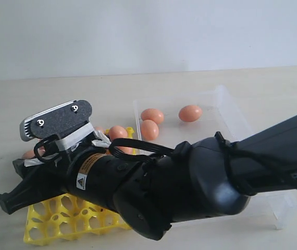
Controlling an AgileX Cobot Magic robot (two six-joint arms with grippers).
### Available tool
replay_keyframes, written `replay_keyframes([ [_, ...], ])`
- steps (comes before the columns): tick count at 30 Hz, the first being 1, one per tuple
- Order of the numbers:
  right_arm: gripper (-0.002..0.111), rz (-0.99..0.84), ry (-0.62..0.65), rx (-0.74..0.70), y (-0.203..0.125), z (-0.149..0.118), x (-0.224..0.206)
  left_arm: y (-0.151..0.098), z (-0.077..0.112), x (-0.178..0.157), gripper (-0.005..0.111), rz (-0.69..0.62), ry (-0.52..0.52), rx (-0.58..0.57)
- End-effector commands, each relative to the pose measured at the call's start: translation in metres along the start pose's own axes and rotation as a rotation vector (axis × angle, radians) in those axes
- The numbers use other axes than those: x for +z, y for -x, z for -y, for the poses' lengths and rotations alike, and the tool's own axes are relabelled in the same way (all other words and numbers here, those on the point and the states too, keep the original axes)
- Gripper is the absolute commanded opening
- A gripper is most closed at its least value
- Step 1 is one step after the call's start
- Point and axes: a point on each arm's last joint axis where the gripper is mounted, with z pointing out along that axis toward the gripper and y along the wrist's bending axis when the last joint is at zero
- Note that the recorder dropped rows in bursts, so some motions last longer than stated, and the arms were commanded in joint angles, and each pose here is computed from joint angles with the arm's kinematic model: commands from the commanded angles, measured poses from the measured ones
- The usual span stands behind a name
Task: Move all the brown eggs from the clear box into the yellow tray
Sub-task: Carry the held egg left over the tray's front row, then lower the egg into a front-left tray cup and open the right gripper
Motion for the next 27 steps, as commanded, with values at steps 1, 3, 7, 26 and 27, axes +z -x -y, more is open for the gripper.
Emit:
replay_keyframes([
  [1, 0.0, -0.009, 0.015, 0.028, -0.003, -0.003, 0.006, 0.002, 0.0, -0.001, 0.0, 0.019, -0.002, -0.002],
  [3, 0.0, -0.022, 0.012, 0.062, -0.007, -0.002, 0.009, 0.002, 0.0, -0.001, 0.0, 0.019, -0.002, -0.002],
  [7, 0.0, -0.037, 0.006, 0.091, -0.014, 0.0, 0.011, 0.002, 0.0, -0.001, 0.0, 0.019, -0.002, -0.002],
  [26, 0.0, -0.056, 0.024, 0.218, -0.019, -0.002, 0.018, 0.002, 0.0, -0.001, 0.0, 0.019, -0.002, -0.002],
  [27, 0.0, -0.058, 0.023, 0.225, -0.02, -0.002, 0.019, 0.002, 0.0, -0.001, 0.0, 0.019, -0.002, -0.002],
])
